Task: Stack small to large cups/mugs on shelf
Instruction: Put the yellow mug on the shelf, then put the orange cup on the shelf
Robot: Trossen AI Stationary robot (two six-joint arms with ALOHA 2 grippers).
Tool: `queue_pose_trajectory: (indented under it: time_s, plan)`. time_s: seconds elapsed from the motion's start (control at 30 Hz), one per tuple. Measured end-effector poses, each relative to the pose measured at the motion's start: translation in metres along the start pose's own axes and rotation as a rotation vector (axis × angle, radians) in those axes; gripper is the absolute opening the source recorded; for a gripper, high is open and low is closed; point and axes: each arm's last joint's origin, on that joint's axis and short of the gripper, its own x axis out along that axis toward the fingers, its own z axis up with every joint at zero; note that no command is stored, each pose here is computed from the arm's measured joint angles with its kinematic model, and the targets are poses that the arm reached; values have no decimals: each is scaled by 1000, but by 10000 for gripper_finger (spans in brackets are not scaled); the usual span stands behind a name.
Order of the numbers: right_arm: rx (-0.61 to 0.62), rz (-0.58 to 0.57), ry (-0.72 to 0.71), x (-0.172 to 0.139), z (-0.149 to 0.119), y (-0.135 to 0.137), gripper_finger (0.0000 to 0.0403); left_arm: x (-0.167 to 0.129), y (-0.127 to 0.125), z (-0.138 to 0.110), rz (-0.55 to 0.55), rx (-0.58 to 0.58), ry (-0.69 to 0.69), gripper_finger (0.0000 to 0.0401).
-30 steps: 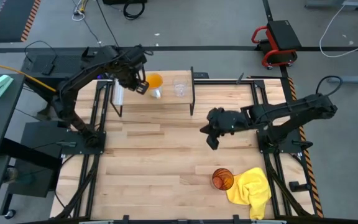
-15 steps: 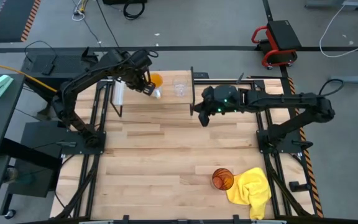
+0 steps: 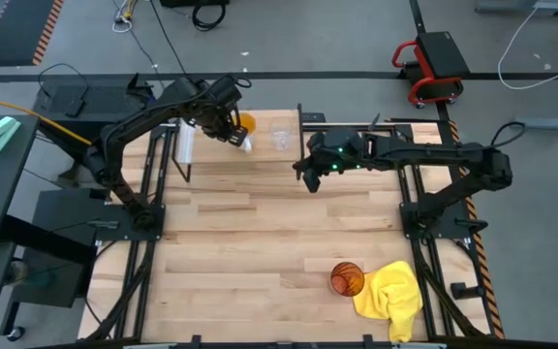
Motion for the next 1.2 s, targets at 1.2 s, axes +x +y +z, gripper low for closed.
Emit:
queue_pose_trajectory:
  time_s: [1.2]
  plan:
    - [2,-5,33,2,-4,0,0,0,16,9,26,-24,-33,25]
